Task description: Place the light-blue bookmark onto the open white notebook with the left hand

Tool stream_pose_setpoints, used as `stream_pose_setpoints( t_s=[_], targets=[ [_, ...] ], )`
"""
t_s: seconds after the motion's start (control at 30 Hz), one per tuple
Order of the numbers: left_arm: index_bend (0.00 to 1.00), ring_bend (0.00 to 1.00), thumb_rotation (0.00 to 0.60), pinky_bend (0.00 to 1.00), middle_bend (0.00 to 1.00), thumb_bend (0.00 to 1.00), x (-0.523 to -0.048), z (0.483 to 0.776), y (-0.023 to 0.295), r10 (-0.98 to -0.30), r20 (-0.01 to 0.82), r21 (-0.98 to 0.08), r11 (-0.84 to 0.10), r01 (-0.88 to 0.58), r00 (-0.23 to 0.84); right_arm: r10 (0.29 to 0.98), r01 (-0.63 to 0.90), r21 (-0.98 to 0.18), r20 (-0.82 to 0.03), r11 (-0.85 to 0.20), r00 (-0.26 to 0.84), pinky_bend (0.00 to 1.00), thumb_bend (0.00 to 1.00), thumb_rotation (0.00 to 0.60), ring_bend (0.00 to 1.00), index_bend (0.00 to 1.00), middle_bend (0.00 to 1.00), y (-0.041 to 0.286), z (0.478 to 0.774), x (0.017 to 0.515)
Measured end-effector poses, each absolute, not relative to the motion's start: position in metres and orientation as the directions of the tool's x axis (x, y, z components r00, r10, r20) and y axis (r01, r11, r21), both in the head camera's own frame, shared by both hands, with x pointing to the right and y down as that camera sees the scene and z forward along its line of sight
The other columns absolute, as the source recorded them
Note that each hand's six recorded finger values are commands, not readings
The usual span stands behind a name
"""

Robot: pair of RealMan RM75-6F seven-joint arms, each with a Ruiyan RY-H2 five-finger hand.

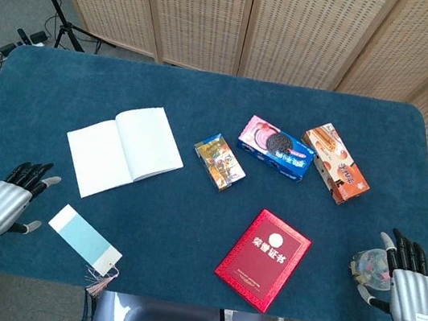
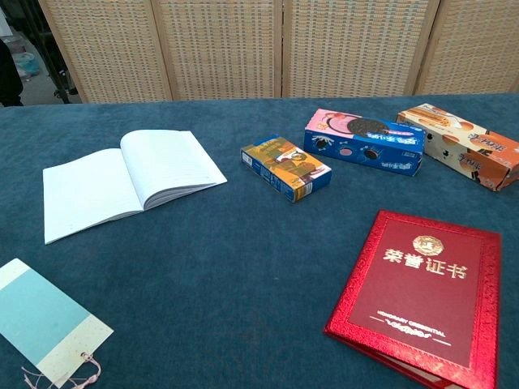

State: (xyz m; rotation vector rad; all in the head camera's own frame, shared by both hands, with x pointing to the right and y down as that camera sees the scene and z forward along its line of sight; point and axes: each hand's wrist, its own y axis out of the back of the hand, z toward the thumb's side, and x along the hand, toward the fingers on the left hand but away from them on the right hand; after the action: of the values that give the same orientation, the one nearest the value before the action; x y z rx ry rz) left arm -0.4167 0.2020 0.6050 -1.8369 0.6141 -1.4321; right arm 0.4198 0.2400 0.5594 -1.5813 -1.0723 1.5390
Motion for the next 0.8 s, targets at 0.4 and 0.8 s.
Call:
stream_pose_setpoints(
  t_s=[0.4, 0.8],
  targets=[
    [0.28, 0.00, 0.600, 0.00, 0.00, 0.20, -0.387, 0.622, 0.202, -0.617, 0.693, -0.704, -0.692, 0.163, 0.373, 0.896, 0.108, -0.895, -0.440, -0.433, -0.056, 0.00, 0.16, 0.600, 0.00, 0.00, 0.00, 0.238, 0.561, 0.426],
    [0.28, 0.00, 0.600, 0.00, 0.00, 0.20, -0.372, 0.636, 0.220, -0.508, 0.746, -0.654, -0.683, 0.326, 0.431, 0.894, 0.109, -0.895, -0.442, -0.433, -0.075, 0.00, 0.16, 0.600, 0.00, 0.00, 0.00, 0.236, 0.564, 0.431]
  ],
)
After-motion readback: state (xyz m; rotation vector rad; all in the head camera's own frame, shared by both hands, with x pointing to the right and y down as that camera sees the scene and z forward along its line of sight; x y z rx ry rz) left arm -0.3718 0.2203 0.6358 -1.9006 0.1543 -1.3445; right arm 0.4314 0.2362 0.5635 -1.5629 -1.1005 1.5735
